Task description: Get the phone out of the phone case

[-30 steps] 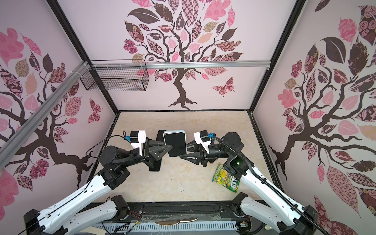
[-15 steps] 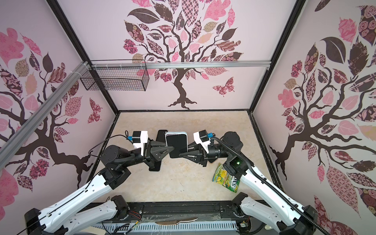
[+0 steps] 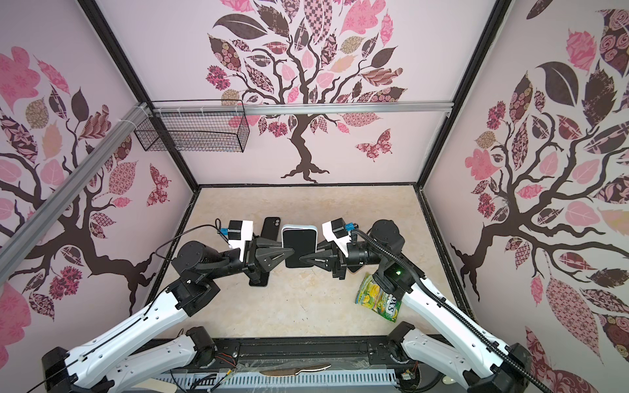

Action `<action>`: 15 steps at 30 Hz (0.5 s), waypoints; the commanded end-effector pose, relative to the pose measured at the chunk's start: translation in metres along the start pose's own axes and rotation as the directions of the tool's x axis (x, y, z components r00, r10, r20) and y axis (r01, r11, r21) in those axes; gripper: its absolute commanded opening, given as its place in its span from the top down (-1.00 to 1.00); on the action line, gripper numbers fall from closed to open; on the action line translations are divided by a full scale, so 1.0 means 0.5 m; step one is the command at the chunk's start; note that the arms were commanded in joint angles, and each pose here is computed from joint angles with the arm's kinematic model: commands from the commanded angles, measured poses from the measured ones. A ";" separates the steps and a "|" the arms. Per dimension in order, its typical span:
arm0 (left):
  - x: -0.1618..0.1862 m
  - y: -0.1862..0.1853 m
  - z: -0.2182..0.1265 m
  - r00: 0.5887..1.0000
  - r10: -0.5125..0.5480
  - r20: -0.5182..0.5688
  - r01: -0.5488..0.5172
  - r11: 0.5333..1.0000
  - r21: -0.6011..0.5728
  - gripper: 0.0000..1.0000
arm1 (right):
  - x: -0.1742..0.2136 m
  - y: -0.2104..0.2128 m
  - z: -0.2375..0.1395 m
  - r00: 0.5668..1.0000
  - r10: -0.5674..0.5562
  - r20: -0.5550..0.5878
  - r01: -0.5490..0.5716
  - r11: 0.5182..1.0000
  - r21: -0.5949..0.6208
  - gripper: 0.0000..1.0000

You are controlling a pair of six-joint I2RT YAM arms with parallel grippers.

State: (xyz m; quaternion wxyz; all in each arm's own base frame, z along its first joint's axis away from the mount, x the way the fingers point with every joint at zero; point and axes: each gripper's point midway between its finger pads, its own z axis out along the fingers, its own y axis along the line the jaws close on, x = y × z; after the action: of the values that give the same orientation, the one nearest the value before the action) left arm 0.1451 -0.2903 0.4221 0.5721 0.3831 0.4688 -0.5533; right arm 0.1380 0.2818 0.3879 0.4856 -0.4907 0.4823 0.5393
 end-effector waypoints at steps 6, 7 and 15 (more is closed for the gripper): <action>-0.029 0.011 -0.008 0.997 0.073 0.014 -0.072 0.995 -0.066 1.00 | -0.040 0.014 -0.011 0.996 -0.080 0.038 0.079 0.996 0.032 1.00; -0.028 0.013 -0.010 0.997 0.083 0.005 -0.082 0.993 -0.079 0.90 | -0.040 0.011 -0.011 0.997 -0.075 0.036 0.073 0.996 0.043 1.00; -0.030 0.035 -0.040 0.969 0.238 -0.072 -0.248 0.949 -0.196 0.10 | -0.031 -0.026 -0.015 0.999 -0.041 0.020 0.038 0.988 0.149 1.00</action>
State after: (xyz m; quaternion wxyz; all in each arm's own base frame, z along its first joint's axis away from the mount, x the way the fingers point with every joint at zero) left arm 0.1564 -0.2757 0.4139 0.6216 0.3864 0.4934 -0.4698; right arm 0.1518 0.2816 0.3785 0.4942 -0.4646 0.5232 0.5159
